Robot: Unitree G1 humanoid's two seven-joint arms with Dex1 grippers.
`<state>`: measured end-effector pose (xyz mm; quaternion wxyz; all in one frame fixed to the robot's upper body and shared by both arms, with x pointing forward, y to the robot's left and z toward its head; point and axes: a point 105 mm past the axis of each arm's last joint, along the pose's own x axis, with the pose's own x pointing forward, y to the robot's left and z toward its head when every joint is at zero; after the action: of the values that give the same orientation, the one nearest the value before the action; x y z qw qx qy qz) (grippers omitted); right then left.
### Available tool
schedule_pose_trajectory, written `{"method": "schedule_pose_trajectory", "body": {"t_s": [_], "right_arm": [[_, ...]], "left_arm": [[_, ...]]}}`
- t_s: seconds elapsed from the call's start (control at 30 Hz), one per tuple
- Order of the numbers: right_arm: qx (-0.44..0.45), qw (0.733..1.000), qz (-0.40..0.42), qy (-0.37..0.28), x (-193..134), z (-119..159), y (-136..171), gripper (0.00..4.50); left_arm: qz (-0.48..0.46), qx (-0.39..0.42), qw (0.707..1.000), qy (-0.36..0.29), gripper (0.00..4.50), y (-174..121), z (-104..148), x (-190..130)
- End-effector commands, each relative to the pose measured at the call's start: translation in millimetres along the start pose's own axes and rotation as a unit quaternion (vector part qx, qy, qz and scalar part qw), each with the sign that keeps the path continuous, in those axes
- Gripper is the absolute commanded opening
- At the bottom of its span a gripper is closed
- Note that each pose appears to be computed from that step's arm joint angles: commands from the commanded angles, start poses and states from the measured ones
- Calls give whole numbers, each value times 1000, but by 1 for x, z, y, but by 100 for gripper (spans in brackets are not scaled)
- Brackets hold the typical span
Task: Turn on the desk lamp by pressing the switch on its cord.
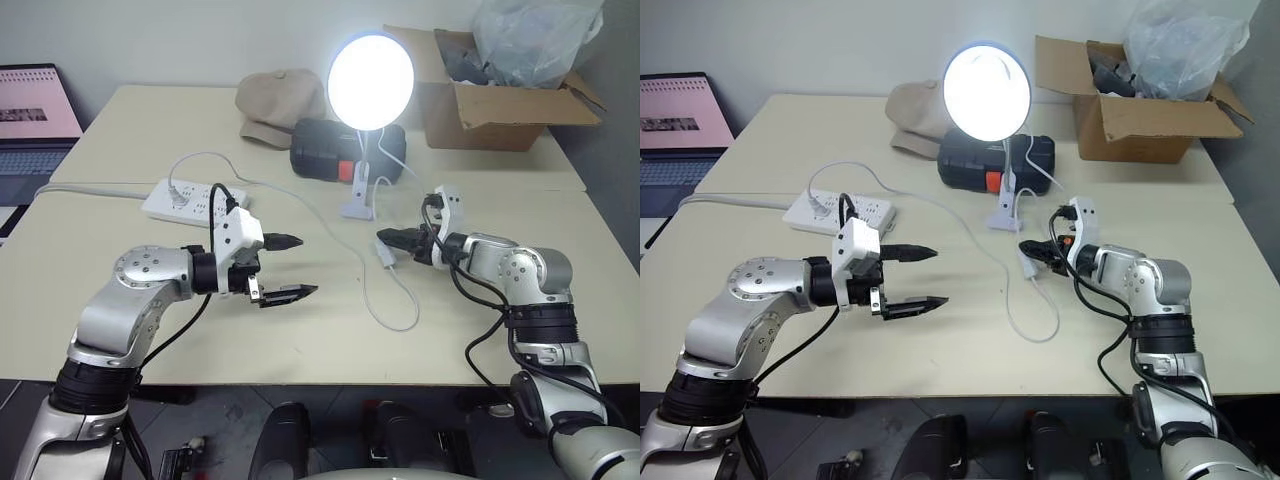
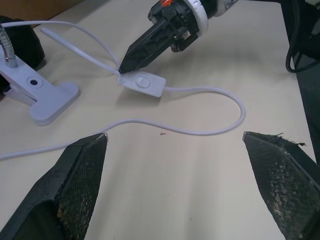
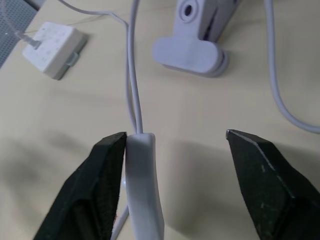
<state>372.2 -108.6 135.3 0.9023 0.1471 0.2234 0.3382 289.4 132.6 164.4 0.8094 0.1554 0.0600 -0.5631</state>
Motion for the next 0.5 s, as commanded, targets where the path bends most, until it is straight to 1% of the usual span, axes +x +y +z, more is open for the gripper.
{"method": "schedule_pose_trajectory", "body": {"t_s": [0.03, 0.07, 0.1, 0.23, 0.3, 0.37, 0.5], "right_arm": [[-31, 998, 55, -30, -14, 22, 20, 423], [-41, 997, 66, -29, -18, 23, 24, 443], [-47, 995, 81, -29, -23, 24, 28, 448], [-165, 978, 125, -14, -49, 24, 43, 448], [-221, 966, 136, -5, -60, 24, 45, 448], [-283, 947, 153, 13, -78, 23, 48, 448], [-347, 922, 164, 37, -103, 24, 46, 448]], "left_arm": [[13, 13, 1000, -5, 450, 1, 10, -6], [13, 13, 1000, -6, 450, 1, 11, -6], [13, 10, 1000, -5, 450, 1, 12, -6], [15, 4, 1000, 4, 450, 1, 13, -10], [16, 3, 1000, 12, 450, 1, 11, -13], [19, 5, 1000, 22, 450, 3, 9, -17], [18, 3, 1000, 25, 450, 1, 7, -21]]}}
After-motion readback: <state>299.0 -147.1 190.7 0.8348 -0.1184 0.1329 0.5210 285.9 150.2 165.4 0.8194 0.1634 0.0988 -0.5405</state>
